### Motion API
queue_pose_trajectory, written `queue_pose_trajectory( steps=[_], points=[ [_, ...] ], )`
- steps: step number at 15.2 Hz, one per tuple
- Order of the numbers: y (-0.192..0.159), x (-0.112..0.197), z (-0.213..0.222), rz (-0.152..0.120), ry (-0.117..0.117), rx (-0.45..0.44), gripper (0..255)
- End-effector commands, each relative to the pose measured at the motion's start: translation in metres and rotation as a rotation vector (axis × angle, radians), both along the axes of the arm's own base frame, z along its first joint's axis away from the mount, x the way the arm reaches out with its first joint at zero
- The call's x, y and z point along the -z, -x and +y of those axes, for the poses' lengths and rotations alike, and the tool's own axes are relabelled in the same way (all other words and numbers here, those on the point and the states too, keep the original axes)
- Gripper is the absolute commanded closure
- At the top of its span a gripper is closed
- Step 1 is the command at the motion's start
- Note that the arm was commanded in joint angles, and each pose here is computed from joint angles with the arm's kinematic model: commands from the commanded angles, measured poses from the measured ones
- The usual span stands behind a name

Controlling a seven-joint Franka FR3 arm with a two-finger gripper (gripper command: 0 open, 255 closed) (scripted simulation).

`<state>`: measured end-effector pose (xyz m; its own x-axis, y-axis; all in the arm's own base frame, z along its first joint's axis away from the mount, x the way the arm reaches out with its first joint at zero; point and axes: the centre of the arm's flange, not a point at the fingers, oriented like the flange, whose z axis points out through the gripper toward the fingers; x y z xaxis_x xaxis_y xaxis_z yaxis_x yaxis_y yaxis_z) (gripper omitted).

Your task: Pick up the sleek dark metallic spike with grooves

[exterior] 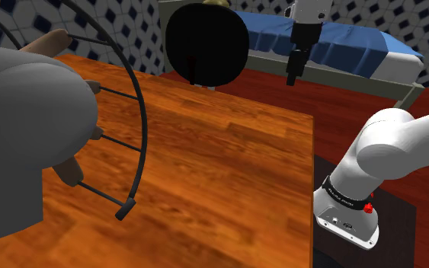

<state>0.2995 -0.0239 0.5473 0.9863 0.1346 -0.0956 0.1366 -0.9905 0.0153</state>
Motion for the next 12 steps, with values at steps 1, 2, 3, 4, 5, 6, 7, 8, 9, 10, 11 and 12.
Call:
queue_pose_trajectory(
  steps=[1, 2, 3, 4, 5, 6, 7, 8, 9, 10, 11, 12],
  points=[
    [0.0, 0.0, 0.0, 0.0, 0.0, 0.0, 0],
    [-0.012, -0.002, 0.005, 0.0, -0.001, 0.001, 0],
    [-0.024, -0.003, 0.01, 0.0, -0.002, 0.002, 0],
    [-0.036, -0.005, 0.016, 0.0, -0.003, 0.002, 0],
    [-0.048, -0.006, 0.021, 0.0, -0.005, 0.003, 0],
    [-0.06, -0.008, 0.026, 0.0, -0.006, 0.004, 0],
    [-0.072, -0.01, 0.031, 0.0, -0.007, 0.005, 0],
    [-0.084, -0.011, 0.036, 0.0, -0.008, 0.005, 0],
    [-0.096, -0.013, 0.041, 0.0, -0.009, 0.006, 0],
    [-0.108, -0.015, 0.047, 0.0, -0.01, 0.007, 0],
    [-0.12, -0.016, 0.052, 0.0, -0.011, 0.008, 0],
    [-0.132, -0.018, 0.057, 0.0, -0.012, 0.008, 0]
  ],
)
